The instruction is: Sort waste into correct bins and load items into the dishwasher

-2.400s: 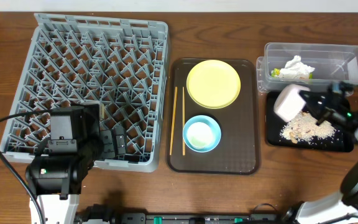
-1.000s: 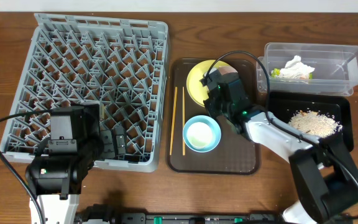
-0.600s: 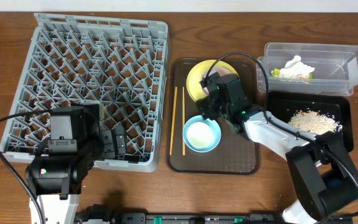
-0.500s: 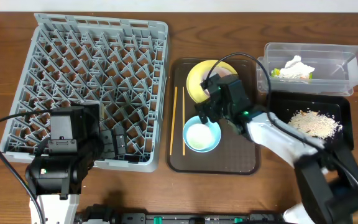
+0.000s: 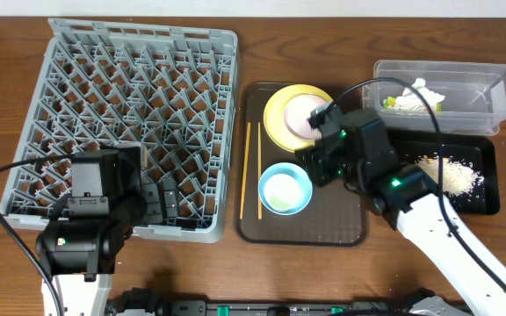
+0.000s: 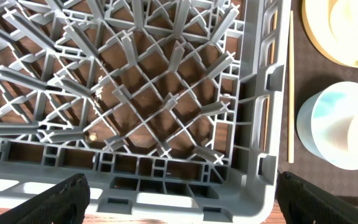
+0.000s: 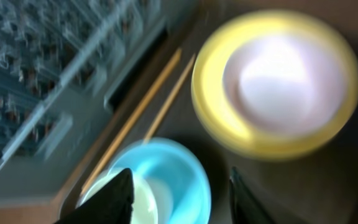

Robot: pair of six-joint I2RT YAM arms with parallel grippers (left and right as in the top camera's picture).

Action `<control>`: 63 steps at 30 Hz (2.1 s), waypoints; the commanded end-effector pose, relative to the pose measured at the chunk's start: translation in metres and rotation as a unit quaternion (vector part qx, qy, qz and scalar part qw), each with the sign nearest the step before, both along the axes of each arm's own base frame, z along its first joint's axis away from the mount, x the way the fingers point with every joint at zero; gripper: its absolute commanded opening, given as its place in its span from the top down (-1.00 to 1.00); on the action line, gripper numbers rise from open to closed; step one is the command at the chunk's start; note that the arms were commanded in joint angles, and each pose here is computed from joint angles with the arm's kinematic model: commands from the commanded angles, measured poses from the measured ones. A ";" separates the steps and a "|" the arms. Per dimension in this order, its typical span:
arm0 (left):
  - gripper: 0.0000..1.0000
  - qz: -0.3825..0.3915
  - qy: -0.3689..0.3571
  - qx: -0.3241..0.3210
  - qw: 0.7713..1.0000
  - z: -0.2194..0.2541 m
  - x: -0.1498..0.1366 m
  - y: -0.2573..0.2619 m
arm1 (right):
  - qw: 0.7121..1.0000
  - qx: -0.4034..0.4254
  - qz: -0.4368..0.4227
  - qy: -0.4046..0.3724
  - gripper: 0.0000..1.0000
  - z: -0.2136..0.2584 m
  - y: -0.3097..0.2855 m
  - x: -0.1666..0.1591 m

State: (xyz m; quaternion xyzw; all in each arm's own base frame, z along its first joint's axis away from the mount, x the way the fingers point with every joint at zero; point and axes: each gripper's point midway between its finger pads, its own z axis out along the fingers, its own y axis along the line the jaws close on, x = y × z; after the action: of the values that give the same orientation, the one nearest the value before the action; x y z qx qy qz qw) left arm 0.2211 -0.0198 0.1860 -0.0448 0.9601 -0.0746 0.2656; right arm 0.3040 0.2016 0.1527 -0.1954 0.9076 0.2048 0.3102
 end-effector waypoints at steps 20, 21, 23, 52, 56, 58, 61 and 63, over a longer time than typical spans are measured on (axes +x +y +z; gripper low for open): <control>-0.92 0.006 -0.008 -0.004 1.000 0.007 0.002 0.001 | 0.994 -0.010 -0.010 0.112 0.98 -0.066 0.022 -0.015; -0.92 0.006 -0.008 -0.004 1.000 0.007 0.002 0.001 | 0.995 -0.001 -0.014 0.097 0.98 -0.054 0.022 -0.009; -0.92 0.002 -0.012 -0.010 1.000 0.008 0.003 -0.002 | 0.997 0.012 -0.028 0.070 0.98 -0.032 0.018 0.005; -0.92 -0.318 0.037 -0.549 0.772 0.092 0.061 -0.184 | 0.921 0.335 0.187 0.069 0.98 0.100 0.043 -0.015; -0.92 -0.348 0.043 -0.547 0.761 0.098 0.051 -0.202 | 0.910 0.349 0.216 0.056 0.98 0.111 0.046 -0.020; -0.92 -0.358 0.048 -0.547 0.755 0.100 0.046 -0.210 | 0.909 0.352 0.215 0.055 0.98 0.112 0.046 -0.019; -0.88 -0.375 0.052 -0.546 0.747 0.103 0.039 -0.220 | 0.909 0.353 0.216 0.051 0.98 0.114 0.046 -0.018; -0.82 -0.382 0.056 -0.546 0.743 0.104 0.034 -0.224 | 0.909 0.353 0.215 0.049 0.98 0.114 0.045 -0.018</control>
State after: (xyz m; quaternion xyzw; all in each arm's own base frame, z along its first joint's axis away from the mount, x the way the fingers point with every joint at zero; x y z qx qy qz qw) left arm 0.2657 -0.2369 0.2810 0.1708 0.7142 -0.6697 0.1107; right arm 0.2854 0.2493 0.2598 -0.2516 0.7337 0.5733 0.2640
